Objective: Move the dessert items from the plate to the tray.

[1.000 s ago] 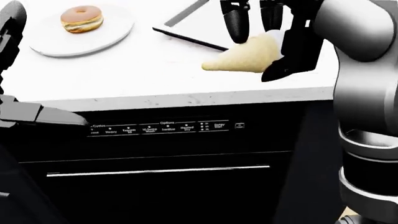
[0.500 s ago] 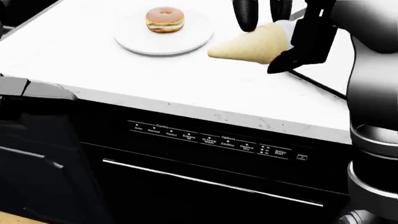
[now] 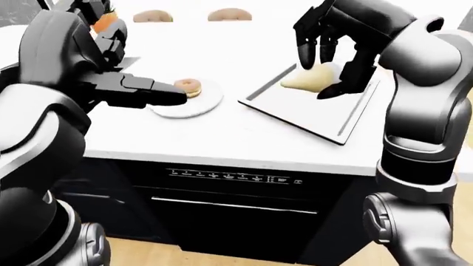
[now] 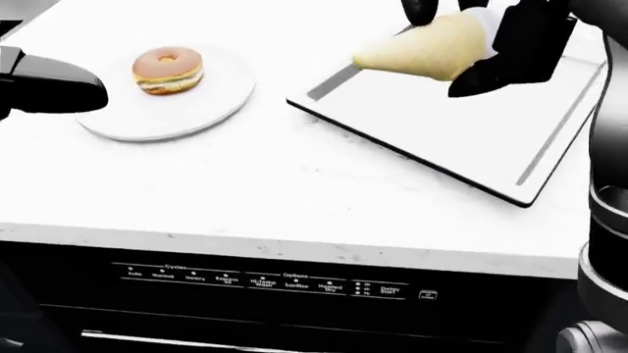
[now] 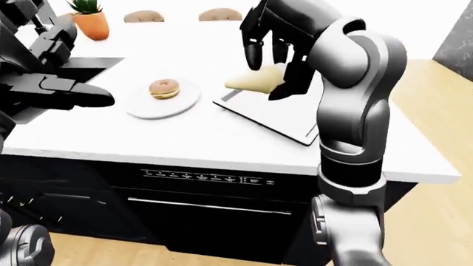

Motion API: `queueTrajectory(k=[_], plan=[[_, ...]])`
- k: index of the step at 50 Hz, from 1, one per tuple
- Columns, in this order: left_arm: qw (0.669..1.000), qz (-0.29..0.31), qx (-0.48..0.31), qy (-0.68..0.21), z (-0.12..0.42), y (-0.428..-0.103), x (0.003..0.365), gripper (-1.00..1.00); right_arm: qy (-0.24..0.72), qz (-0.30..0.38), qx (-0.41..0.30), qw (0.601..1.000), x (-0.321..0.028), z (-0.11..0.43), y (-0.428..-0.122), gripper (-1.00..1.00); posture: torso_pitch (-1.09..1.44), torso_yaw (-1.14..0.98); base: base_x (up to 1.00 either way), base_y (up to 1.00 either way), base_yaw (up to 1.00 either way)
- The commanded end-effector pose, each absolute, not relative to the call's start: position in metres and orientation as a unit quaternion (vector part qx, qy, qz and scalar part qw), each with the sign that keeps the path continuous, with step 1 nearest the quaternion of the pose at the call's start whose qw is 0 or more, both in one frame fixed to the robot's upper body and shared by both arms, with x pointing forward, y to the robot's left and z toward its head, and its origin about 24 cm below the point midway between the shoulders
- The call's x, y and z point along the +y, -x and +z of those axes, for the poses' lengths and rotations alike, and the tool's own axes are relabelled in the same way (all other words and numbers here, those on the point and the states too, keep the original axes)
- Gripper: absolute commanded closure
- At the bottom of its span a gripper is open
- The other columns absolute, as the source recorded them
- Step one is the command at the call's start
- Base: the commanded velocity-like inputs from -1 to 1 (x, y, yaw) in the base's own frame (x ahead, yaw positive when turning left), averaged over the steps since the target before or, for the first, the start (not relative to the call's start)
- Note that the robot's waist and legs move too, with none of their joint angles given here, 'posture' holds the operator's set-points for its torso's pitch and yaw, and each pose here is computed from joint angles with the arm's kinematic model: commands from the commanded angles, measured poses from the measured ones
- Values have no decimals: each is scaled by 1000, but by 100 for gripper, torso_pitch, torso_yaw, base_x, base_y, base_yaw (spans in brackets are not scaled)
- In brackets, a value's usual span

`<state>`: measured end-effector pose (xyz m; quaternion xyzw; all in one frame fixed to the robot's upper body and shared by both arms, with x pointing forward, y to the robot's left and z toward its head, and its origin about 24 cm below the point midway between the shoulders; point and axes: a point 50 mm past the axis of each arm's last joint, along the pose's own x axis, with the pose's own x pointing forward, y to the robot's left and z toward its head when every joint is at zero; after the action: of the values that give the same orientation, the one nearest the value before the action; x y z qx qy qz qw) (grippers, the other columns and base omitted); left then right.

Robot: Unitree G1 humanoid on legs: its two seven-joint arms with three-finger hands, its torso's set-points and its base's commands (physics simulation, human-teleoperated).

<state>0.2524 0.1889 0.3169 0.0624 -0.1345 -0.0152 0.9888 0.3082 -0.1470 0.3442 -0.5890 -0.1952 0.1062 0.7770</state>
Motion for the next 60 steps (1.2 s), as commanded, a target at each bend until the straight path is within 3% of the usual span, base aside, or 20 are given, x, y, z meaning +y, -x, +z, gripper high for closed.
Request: queueTrajectory(k=[1,36,60], plan=[[986,-11,-152,-65,326,-252,190,-100,590,97,-203,775,-149,352,-306,99,0,0,41,-11,0],[983,-18,-161,-86,349,-249,187,-100,596,71,-207,773,-164,370,-294,100,0,0,9,3,0],[983,-20,-160,-89,347,-249,184,-100,591,90,-195,777,-165,359,-294,98,0,0,5,7,-10]])
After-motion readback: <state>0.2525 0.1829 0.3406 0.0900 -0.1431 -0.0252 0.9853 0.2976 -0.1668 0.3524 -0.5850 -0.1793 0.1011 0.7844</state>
